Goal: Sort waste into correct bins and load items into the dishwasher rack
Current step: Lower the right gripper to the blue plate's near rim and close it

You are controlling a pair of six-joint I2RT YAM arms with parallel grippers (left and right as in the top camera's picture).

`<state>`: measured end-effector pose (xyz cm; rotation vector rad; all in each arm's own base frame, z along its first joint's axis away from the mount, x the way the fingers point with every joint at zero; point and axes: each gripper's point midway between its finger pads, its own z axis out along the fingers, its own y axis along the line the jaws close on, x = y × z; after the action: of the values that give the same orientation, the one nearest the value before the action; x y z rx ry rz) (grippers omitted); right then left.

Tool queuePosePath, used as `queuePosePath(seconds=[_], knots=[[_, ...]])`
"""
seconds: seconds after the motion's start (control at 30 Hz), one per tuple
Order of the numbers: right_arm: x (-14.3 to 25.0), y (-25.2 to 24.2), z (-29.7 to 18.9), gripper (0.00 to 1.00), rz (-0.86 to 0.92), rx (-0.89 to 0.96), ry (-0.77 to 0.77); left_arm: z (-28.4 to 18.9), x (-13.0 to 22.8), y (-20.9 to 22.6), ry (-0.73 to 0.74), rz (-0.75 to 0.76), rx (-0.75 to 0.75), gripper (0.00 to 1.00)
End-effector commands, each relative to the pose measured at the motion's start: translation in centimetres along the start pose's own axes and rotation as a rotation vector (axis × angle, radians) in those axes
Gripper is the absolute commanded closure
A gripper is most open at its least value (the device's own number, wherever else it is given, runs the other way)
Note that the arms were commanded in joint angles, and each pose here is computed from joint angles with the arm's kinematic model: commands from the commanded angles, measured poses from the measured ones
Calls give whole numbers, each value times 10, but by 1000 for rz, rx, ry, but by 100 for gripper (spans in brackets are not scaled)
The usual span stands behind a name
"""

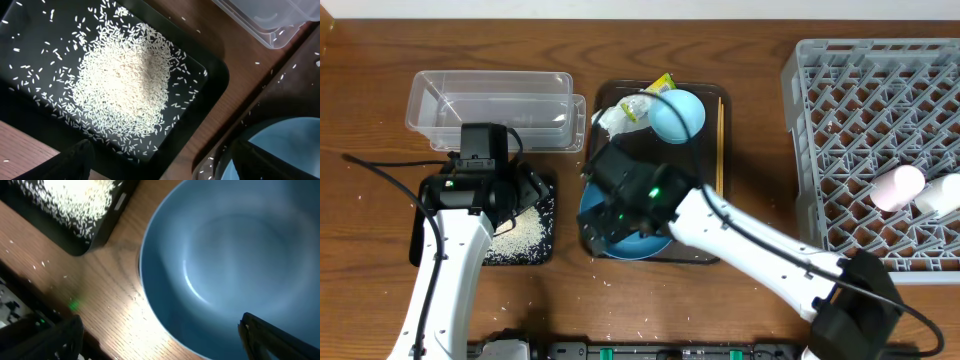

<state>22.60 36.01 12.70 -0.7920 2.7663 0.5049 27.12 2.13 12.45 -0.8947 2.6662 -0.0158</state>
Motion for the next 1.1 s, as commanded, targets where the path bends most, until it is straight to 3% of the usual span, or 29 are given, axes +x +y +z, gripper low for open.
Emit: queuePosePath(seconds=[0.0, 0.07, 0.3, 0.53, 1.07], knots=[[1, 0, 7, 8, -18, 61, -21, -3, -6, 1, -14, 8, -7, 10], [-2, 6, 8, 11, -28, 48, -40, -3, -6, 1, -14, 8, -7, 10], [-2, 20, 12, 8, -61, 27, -52, -3, -6, 1, -14, 8, -7, 10], [5, 20, 26, 12, -94, 42, -17, -3, -6, 1, -14, 8, -7, 10], [24, 34, 64, 11, -143, 45, 49, -3, -6, 1, -14, 8, -7, 10]])
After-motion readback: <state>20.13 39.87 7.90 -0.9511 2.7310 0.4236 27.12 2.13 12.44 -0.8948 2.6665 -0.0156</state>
